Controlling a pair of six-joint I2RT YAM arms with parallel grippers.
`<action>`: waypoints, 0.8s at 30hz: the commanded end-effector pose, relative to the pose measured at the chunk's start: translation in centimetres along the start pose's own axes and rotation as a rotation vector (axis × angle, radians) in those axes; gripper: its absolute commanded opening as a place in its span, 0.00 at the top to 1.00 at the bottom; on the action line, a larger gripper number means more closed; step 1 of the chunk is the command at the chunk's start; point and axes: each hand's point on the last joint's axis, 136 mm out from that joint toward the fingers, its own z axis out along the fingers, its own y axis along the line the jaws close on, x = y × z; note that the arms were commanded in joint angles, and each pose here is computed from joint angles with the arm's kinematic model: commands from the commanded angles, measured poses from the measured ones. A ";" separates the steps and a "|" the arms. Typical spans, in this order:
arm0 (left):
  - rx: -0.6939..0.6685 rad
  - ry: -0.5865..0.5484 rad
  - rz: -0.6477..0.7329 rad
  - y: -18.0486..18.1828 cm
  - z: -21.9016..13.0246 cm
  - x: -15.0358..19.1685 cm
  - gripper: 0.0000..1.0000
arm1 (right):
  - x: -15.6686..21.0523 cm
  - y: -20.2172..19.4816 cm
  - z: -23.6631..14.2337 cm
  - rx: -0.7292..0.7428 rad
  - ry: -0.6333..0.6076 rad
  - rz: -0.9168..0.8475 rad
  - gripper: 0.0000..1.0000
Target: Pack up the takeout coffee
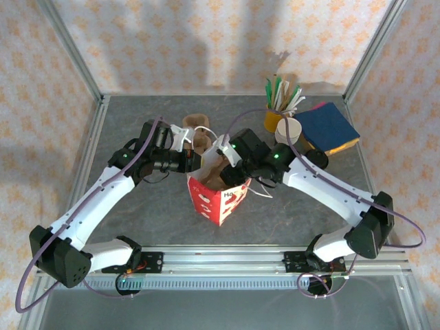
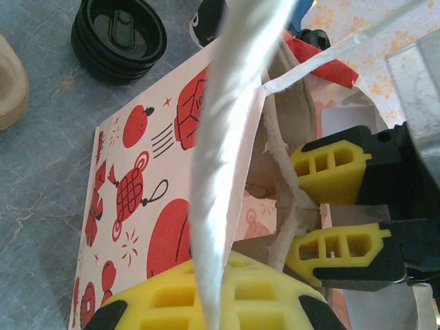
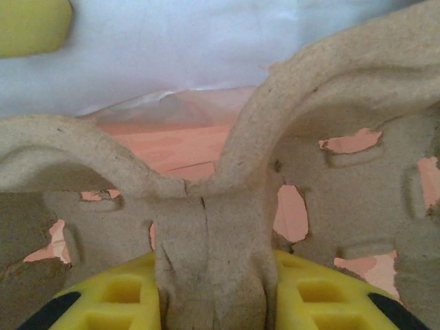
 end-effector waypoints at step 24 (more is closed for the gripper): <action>0.048 -0.087 0.087 -2.1 -1.6 -2.2 1.00 | 4.8 0.6 0.9 0.047 0.261 0.150 0.67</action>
